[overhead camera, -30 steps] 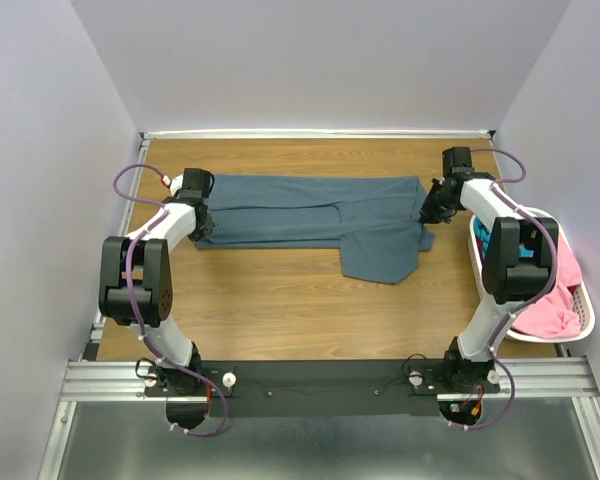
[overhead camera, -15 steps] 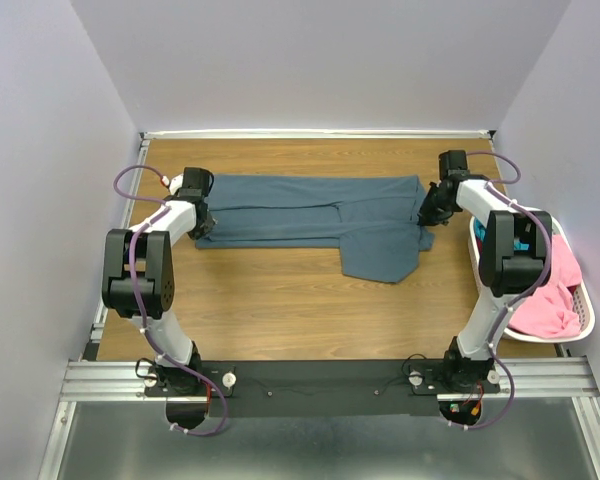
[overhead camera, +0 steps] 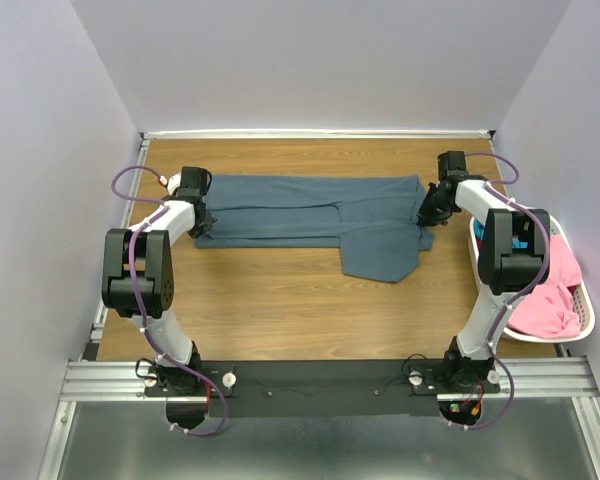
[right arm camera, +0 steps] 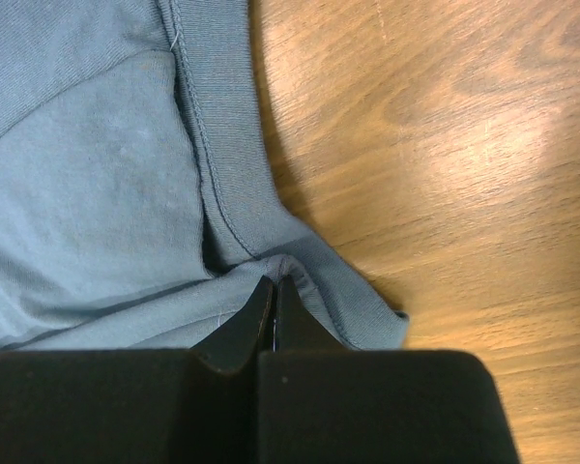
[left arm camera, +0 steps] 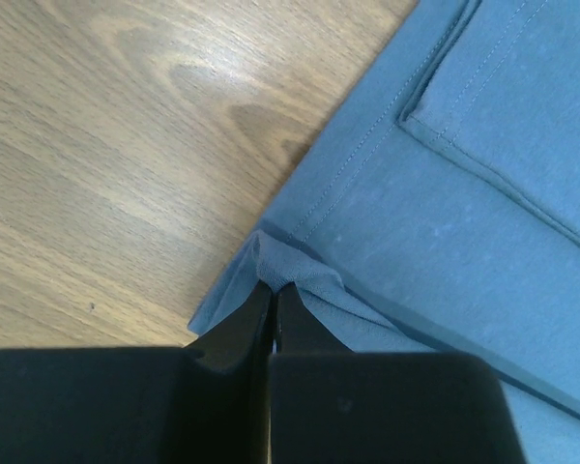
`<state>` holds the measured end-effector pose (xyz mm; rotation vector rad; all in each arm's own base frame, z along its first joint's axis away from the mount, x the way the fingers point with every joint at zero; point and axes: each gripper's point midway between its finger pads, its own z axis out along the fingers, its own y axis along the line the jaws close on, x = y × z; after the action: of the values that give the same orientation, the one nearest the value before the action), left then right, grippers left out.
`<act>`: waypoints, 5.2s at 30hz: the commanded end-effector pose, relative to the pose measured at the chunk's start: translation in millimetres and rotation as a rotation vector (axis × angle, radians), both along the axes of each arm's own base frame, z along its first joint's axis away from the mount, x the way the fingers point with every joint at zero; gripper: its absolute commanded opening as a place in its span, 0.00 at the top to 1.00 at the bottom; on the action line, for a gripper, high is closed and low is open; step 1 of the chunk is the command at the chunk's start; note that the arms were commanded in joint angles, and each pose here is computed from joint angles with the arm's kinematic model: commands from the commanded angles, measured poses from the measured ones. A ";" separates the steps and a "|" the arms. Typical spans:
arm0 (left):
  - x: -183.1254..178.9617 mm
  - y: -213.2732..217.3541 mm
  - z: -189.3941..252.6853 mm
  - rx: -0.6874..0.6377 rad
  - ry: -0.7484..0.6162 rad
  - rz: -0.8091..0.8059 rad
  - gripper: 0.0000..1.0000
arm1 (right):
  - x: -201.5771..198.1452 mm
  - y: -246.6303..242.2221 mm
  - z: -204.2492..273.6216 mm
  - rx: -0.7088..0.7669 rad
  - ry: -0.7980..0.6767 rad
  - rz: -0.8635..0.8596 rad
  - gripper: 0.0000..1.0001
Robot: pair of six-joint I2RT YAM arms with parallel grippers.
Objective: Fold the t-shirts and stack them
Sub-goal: Fold the tshirt
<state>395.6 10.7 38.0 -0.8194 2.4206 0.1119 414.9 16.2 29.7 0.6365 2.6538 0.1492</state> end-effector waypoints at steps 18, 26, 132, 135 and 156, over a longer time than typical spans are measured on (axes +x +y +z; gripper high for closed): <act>10.3 14.0 11.7 0.008 -0.055 0.059 0.95 | 28.0 -13.0 34.9 -0.062 -0.122 -0.041 0.99; 9.6 15.5 8.7 0.018 -0.045 0.058 0.95 | 33.3 -11.6 53.7 -0.054 -0.169 -0.041 0.99; -59.0 12.6 77.3 0.116 -0.287 -0.059 0.16 | 103.3 108.3 70.5 0.247 -0.351 0.113 0.99; -59.1 12.4 77.9 0.116 -0.290 -0.061 0.16 | 126.5 111.3 65.1 0.240 -0.367 0.122 0.99; -45.2 -25.2 59.2 -0.042 -0.245 -0.162 0.22 | 170.7 97.9 50.1 0.169 -0.404 0.072 0.99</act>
<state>335.7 4.0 89.9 -0.6233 2.2525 0.0225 577.5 122.3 80.2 0.4841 2.3047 0.5168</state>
